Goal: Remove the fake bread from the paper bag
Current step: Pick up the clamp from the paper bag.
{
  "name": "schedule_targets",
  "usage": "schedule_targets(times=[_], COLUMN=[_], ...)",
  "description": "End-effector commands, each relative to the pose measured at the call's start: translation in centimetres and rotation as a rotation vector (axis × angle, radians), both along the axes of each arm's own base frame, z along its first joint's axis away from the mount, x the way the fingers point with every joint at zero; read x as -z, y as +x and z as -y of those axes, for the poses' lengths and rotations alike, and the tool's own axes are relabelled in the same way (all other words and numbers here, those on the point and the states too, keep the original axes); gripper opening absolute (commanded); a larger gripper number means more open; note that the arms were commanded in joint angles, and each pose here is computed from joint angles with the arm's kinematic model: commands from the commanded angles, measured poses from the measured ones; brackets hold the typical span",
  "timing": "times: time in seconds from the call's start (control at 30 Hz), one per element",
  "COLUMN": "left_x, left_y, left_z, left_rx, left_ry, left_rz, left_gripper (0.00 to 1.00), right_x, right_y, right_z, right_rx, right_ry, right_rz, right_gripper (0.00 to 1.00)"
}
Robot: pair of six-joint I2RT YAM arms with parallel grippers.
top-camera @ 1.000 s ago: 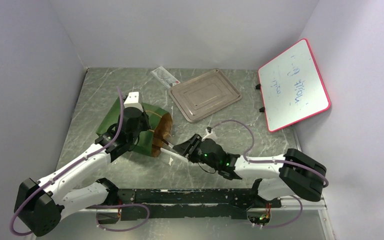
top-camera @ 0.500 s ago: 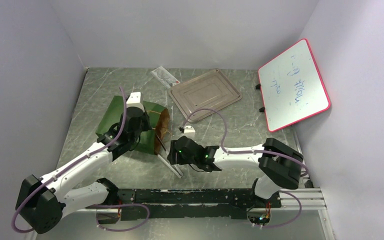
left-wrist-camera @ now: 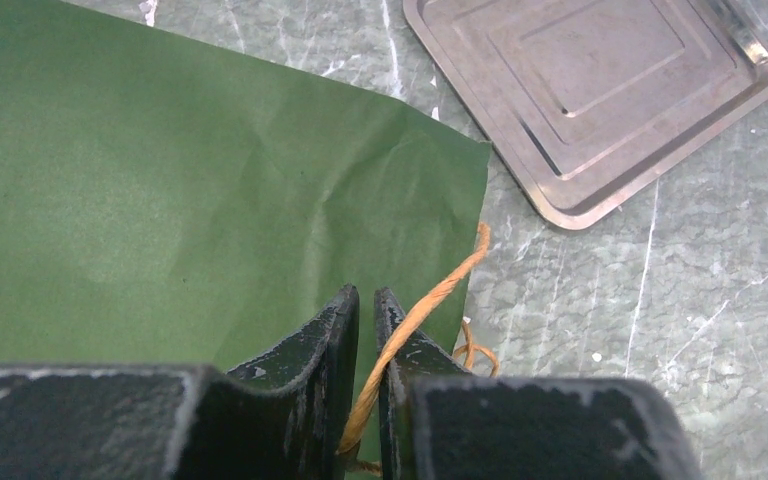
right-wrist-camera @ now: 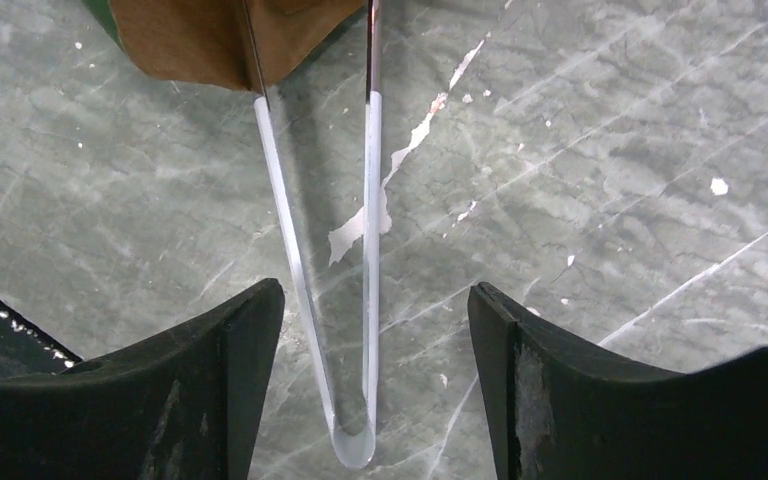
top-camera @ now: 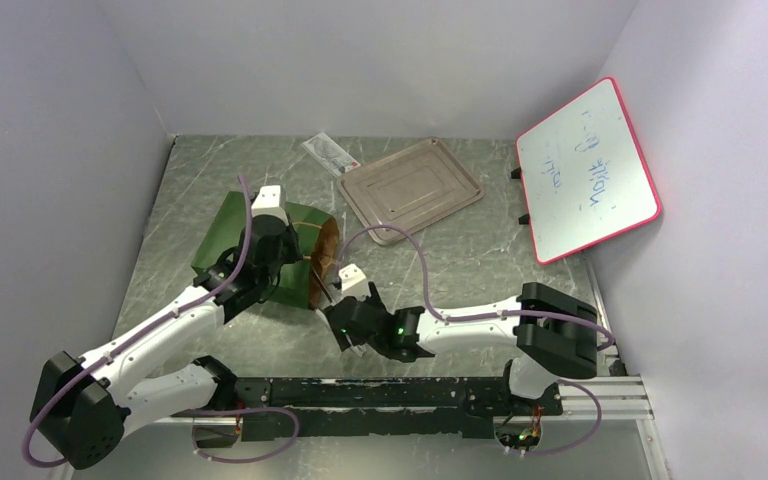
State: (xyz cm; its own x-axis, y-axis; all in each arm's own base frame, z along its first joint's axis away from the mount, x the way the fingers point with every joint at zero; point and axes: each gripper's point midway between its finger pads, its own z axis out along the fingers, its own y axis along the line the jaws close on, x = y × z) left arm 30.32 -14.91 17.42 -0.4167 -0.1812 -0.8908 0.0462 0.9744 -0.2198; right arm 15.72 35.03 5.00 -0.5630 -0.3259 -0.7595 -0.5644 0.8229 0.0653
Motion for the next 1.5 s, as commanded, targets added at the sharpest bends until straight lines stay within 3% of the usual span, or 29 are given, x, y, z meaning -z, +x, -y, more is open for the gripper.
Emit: schedule_targets(times=[0.0,0.33,0.7,0.8,1.1,1.47], left_x=[-0.4,-0.4,0.0,-0.1,-1.3,-2.5], left_y=[-0.2,-0.3,-1.0,-1.2,-1.8,-1.8], left_z=[0.6,0.7,0.4,0.4,-0.8,-1.1], left_rx=[0.016,0.017,0.018,0.018,-0.005,-0.020], left_ry=[-0.030,-0.028,-0.032,-0.036,-0.013,-0.002], left_rz=[0.019,0.015,0.004,0.006,0.019,0.025], left_gripper=[0.07,0.07,0.07,0.07,0.07,0.07], right_x=[-0.2,2.4,6.1,6.4,0.5,-2.4], right_y=[0.8,0.8,0.6,0.1,-0.9,-0.9], right_z=[-0.6,-2.6,-3.9,-4.2,-4.0,-1.4], right_rx=[-0.044,-0.121,-0.148,-0.147,0.013,0.214], right_ry=[-0.023,0.019,0.086,0.131,0.327,0.616], right_rz=[0.077,0.113,0.119,0.083,-0.103,-0.385], right_gripper=[0.70,0.71,0.46,0.34,0.33,0.34])
